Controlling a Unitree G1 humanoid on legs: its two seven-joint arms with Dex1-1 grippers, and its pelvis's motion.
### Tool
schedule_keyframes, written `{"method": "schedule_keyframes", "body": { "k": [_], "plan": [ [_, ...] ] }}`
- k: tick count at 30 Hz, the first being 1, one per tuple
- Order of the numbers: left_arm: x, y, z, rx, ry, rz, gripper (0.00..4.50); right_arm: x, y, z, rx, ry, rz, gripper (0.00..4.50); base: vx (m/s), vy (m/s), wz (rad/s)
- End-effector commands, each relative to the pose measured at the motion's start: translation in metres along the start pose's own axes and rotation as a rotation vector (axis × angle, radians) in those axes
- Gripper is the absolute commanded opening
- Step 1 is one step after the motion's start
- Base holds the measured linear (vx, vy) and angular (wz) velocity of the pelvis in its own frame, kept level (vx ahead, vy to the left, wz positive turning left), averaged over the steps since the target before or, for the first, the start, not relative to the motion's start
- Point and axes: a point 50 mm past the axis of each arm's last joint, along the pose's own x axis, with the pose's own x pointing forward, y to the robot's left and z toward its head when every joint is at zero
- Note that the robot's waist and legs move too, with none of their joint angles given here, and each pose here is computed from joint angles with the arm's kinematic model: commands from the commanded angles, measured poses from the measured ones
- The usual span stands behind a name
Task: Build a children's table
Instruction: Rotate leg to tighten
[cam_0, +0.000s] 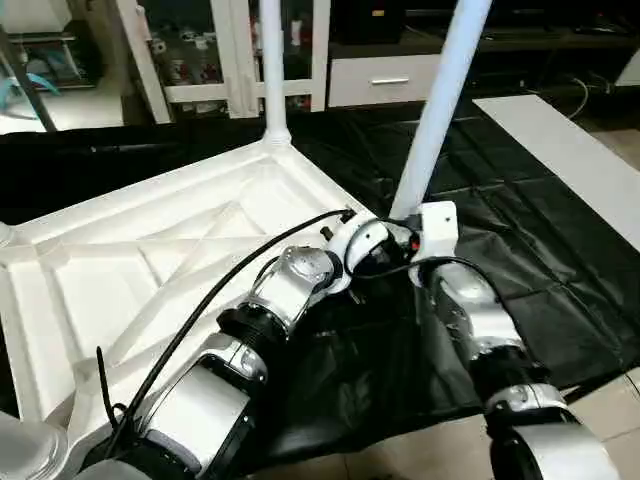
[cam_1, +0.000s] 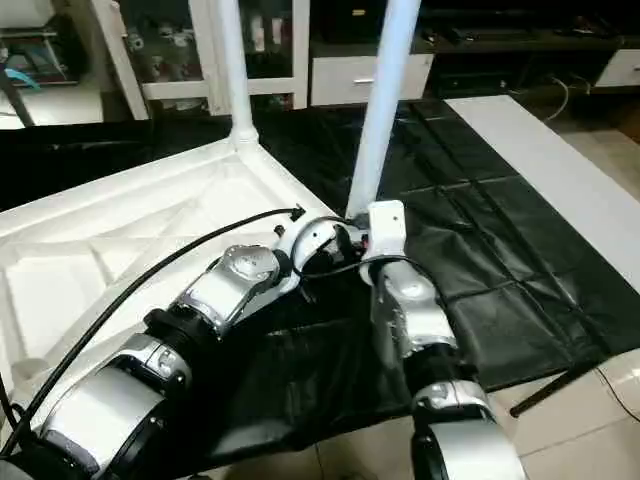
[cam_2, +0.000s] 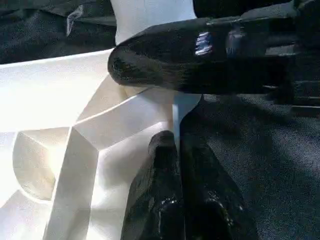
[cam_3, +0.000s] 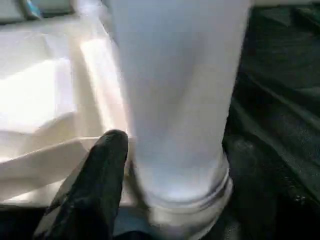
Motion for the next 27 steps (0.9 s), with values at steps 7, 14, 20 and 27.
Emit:
{"method": "schedule_keyframes", "body": {
  "k": [7,14,20,27],
  "plan": [
    [-0.015,0.010,-0.017,0.047,-0.017,-0.087,0.00,-0.028,-0.025,0.024,-0.136,-0.054,0.201,3.95,0.000,0.000,0.00],
    [-0.032,0.001,-0.037,0.141,0.038,-0.369,0.00,-0.062,-0.033,0.017,-0.278,0.093,0.493,4.45,0.000,0.000,0.00],
    [-0.066,-0.017,-0.052,0.239,0.090,-0.779,0.00,-0.092,-0.026,0.009,-0.299,0.224,0.784,4.45,0.000,0.000,0.00],
    [-0.072,-0.017,-0.055,0.287,0.128,-0.831,0.00,-0.093,-0.016,0.009,-0.319,0.256,0.882,4.45,0.000,0.000,0.00]
  ]
}}
